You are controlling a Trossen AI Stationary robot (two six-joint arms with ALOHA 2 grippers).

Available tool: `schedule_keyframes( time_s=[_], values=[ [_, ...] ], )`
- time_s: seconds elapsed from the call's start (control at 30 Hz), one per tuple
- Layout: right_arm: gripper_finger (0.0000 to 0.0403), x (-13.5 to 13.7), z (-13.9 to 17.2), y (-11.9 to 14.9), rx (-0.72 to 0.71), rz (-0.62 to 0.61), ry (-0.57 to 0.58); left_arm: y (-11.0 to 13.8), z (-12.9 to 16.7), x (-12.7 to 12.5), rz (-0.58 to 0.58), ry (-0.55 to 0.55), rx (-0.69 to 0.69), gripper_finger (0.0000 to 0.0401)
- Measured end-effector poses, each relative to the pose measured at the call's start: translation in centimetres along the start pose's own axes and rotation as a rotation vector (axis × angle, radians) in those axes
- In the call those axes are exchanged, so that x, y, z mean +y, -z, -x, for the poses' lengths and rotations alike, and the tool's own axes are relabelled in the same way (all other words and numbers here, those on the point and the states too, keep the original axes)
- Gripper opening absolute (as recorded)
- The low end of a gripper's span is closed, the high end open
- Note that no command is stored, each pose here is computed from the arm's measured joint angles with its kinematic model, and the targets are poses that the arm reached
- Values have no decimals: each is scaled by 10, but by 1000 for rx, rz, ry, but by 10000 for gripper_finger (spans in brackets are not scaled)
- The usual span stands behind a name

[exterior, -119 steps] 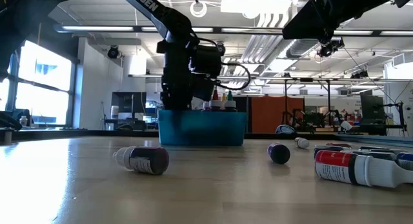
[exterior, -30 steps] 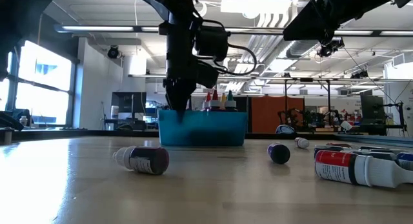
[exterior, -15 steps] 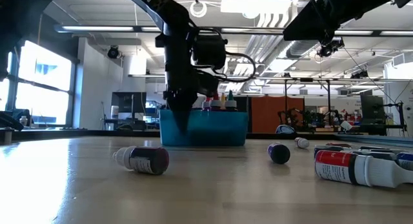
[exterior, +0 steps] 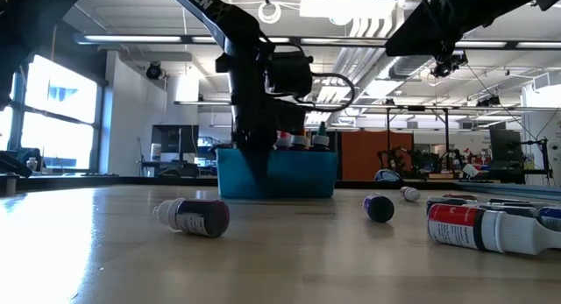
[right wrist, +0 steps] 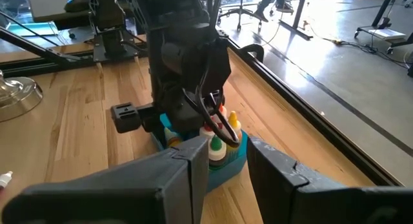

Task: Pick & Place food coloring
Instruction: Adjust the big yellow food coloring bottle in the bin

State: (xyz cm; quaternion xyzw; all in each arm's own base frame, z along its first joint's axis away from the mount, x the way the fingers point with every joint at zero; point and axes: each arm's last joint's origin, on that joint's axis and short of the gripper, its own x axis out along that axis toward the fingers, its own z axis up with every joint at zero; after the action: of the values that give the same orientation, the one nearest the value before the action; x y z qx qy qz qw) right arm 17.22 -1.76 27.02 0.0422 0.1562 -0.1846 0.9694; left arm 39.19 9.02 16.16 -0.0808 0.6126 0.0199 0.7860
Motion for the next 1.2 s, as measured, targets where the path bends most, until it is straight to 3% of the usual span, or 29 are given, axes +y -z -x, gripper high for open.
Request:
schedule_keyframes(
  time_s=[0.23,0.47,0.9,1.2],
  values=[
    [99,0,0,0,1,0,0,2,0,0,-21,11,22,88],
    [99,0,0,0,1,0,1,6,9,-1,-15,-14,42,88],
    [99,0,0,0,2,4,1,16,60,-8,13,-38,9,93],
    [99,9,-26,-1,-32,159,-37,7,97,-15,23,-78,26,94]
  ],
)
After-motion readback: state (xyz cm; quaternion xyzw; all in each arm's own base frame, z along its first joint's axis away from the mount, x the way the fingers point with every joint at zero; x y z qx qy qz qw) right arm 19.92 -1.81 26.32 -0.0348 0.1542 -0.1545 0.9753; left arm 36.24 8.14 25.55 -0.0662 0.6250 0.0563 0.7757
